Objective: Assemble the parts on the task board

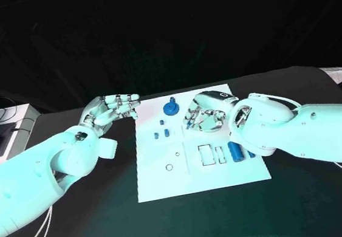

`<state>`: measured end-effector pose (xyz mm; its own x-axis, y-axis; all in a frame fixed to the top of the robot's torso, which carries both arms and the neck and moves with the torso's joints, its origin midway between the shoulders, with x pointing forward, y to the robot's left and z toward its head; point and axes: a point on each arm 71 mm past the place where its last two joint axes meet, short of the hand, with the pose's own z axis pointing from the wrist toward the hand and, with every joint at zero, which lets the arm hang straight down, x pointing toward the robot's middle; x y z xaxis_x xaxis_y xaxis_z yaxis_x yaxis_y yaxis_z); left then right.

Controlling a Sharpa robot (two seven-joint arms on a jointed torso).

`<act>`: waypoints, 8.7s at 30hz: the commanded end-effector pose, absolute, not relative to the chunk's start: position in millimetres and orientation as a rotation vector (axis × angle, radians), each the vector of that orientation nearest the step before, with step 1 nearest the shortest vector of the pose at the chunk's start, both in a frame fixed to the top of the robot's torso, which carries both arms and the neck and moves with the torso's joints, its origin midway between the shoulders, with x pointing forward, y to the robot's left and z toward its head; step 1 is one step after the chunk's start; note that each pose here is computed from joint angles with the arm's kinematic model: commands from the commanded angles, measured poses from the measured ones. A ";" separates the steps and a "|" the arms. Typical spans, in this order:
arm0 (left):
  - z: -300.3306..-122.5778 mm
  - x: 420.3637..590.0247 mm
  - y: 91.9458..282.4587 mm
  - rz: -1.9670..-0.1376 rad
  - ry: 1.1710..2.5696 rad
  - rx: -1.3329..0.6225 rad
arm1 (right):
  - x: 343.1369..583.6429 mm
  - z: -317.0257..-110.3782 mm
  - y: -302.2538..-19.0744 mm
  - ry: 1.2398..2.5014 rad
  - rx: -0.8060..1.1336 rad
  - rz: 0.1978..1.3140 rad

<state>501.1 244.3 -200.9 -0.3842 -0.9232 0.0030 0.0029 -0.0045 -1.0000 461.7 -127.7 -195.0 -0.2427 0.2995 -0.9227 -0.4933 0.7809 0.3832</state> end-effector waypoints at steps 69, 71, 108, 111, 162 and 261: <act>-201.7 502.2 237.9 -1.520 1.485 -1.010 | 436.8 -244.1 -77.9 1.709 -0.470 0.674; -201.7 502.2 238.2 -1.519 1.484 -1.010 | 436.4 -244.0 -78.2 1.710 -0.470 0.674; -201.9 502.2 239.9 -1.514 1.486 -1.012 | 435.5 -245.7 -77.8 1.726 -0.489 0.652; -201.8 502.1 239.9 -1.514 1.487 -1.012 | 436.2 -246.6 -76.5 1.731 -0.495 0.649; -203.6 503.8 244.4 -1.521 1.493 -1.009 | 457.1 -201.2 -155.1 1.620 -0.210 0.658; -206.3 505.4 242.8 -1.509 1.508 -1.022 | 456.3 -186.2 -133.5 1.671 -0.080 0.790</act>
<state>505.6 246.0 -207.1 -0.3797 -0.9250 0.0144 -0.0280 -0.0041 -0.9996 460.2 -139.6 -184.3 -0.2473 0.3335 -0.9097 -0.4552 0.7888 0.4130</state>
